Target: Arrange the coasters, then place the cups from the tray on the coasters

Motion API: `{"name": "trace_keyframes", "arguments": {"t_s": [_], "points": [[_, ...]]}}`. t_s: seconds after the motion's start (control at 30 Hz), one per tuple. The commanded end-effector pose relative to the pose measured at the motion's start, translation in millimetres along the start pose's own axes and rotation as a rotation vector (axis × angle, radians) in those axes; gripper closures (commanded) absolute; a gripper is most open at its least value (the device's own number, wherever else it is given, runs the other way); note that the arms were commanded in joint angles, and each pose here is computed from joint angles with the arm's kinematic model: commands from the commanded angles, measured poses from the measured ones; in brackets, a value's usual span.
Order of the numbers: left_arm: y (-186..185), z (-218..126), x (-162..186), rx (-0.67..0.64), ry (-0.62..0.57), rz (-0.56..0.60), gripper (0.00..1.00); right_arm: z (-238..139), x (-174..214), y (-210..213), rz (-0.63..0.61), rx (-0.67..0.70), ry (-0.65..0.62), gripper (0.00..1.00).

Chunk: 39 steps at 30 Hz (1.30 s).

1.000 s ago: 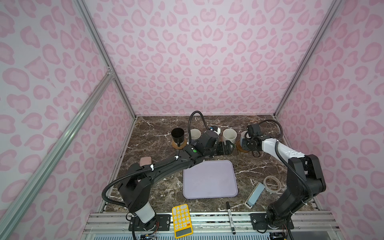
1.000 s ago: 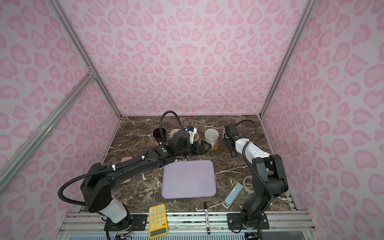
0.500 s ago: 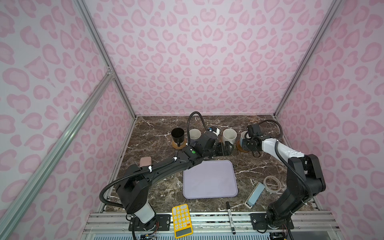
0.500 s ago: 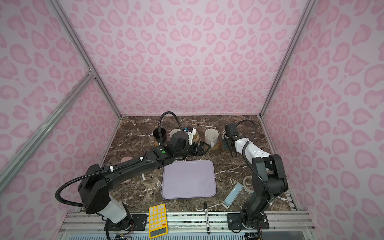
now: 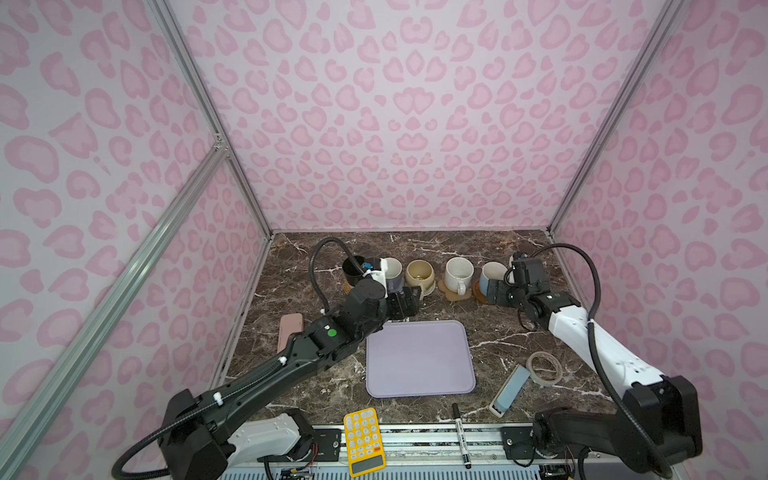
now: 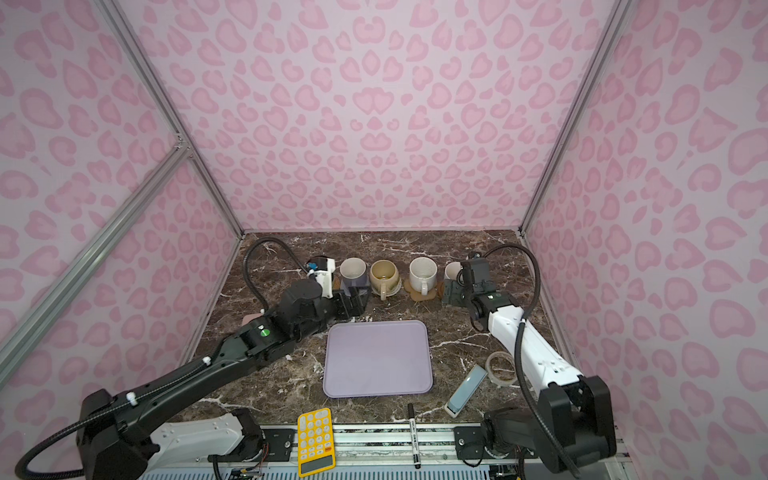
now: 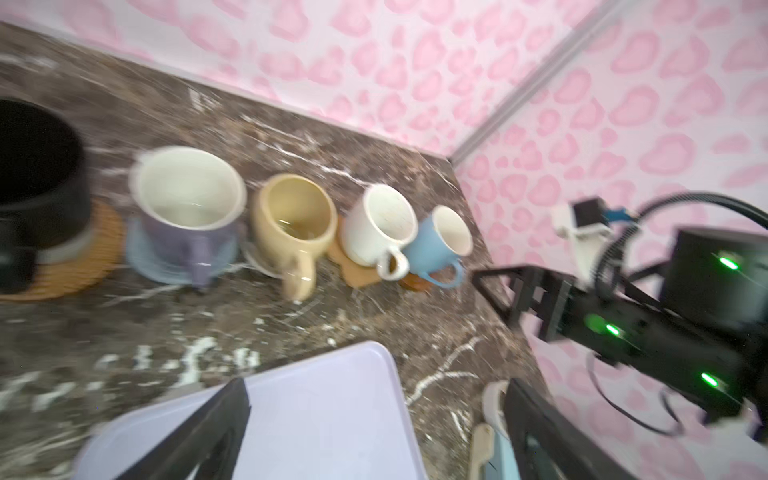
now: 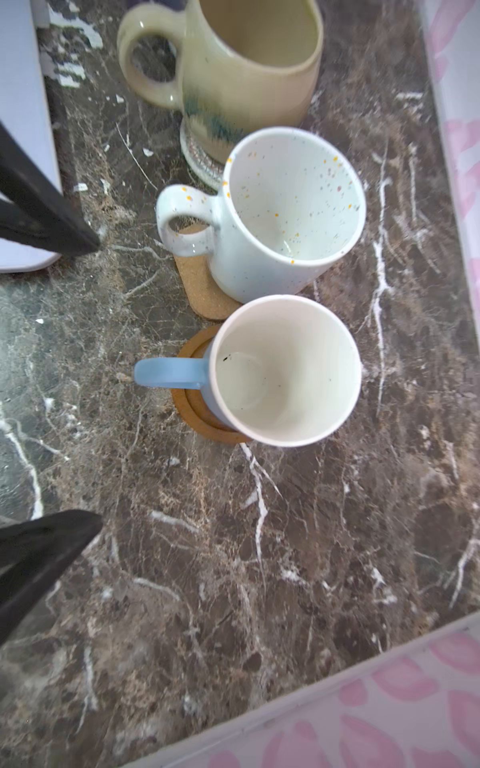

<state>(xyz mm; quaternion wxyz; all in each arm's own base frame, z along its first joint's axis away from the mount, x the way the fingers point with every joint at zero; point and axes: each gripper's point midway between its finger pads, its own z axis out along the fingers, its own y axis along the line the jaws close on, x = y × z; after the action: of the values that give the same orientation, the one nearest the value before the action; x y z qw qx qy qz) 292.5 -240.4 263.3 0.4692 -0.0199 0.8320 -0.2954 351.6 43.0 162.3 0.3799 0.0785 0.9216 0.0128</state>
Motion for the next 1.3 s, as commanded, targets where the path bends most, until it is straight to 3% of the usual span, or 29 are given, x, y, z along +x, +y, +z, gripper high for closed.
{"name": "trace_keyframes", "arguments": {"t_s": [0.0, 0.07, 0.23, 0.47, 0.67, 0.83, 1.27], "points": [[71, -26, -25, -0.311, -0.165, 0.163, 0.04, -9, -4, -12, 0.051, 0.028, -0.112, 0.03], [107, -45, -40, -0.459, -0.266, 0.232, 0.05, -12, -1, -18, 0.052, 0.03, -0.17, 0.04], [175, -76, -56, -0.687, -0.409, 0.324, 0.01, -8, 8, -42, 0.073, 0.093, -0.238, 0.05], [228, -85, -51, -0.843, -0.439, 0.334, 0.03, 3, 16, -71, 0.051, 0.185, -0.275, 0.07], [257, -77, -40, -0.788, -0.474, 0.323, 0.03, 5, 18, -86, 0.013, 0.245, -0.4, 0.07], [266, -60, -43, -0.736, -0.47, 0.3, 0.03, -7, 9, -83, -0.008, 0.197, -0.609, 0.08], [301, -42, -49, -0.711, -0.46, 0.292, 0.03, 27, 8, -88, 0.044, 0.134, -0.59, 0.09]]}}
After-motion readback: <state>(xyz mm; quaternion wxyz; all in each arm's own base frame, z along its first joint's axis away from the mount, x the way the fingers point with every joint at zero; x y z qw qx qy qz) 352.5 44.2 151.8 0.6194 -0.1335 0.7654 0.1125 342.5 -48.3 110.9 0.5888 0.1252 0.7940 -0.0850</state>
